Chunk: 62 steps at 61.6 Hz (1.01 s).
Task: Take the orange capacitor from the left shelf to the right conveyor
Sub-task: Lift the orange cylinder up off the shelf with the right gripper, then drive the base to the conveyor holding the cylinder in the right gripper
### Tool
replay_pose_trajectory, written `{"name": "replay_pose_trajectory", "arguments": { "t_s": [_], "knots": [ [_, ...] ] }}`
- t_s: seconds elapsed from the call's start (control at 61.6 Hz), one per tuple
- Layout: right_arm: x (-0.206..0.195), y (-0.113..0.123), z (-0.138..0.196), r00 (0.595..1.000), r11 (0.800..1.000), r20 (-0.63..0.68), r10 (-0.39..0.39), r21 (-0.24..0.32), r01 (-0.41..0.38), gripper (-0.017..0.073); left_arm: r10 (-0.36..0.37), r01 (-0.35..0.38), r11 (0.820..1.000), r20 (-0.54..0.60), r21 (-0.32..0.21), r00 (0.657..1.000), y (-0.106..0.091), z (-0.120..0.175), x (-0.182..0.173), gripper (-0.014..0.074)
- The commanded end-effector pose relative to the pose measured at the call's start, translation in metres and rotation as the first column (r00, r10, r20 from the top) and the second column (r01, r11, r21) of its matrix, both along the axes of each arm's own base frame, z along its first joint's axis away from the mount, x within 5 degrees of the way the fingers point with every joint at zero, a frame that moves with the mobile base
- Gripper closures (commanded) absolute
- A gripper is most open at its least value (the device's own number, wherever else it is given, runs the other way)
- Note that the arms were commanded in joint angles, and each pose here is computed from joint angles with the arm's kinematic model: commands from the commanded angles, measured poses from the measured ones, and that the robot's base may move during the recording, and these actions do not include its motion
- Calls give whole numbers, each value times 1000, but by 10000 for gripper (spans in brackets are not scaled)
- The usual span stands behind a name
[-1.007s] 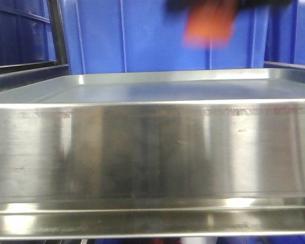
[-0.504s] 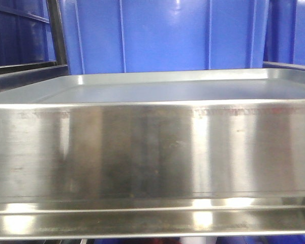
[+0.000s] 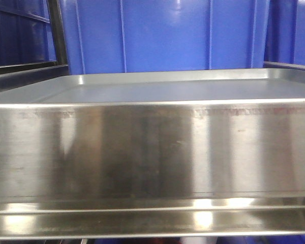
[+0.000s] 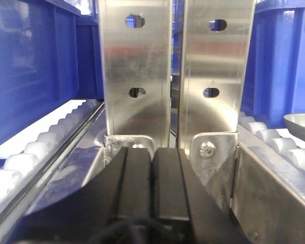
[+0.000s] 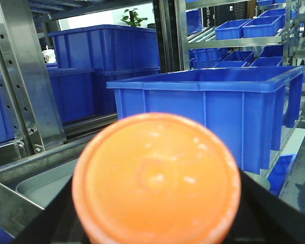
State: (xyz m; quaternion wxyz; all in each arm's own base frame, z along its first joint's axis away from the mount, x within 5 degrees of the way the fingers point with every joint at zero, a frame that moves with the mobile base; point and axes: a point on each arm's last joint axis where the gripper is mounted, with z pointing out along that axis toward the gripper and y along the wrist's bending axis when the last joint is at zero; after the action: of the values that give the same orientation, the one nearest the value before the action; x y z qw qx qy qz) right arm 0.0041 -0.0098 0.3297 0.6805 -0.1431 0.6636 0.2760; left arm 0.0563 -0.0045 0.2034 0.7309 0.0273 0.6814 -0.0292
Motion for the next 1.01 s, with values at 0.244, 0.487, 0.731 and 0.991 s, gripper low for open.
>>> {"name": "replay_pose_trajectory", "arguments": {
  "t_s": [0.244,0.487,0.731,0.991],
  "knots": [
    [-4,-2,14,996,999,92,1,45,-5,501,-5,6,1000,83,-12,997,0,9,-1,699],
    [-4,-2,14,996,999,92,1,45,-5,501,-5,6,1000,83,-12,997,0,9,-1,699],
    [-4,-2,14,996,999,92,1,45,-5,501,-5,6,1000,83,-12,997,0,9,-1,699],
    [-4,-2,14,996,999,92,1,45,-5,501,-5,6,1000,83,-12,997,0,9,-1,699]
  ]
}}
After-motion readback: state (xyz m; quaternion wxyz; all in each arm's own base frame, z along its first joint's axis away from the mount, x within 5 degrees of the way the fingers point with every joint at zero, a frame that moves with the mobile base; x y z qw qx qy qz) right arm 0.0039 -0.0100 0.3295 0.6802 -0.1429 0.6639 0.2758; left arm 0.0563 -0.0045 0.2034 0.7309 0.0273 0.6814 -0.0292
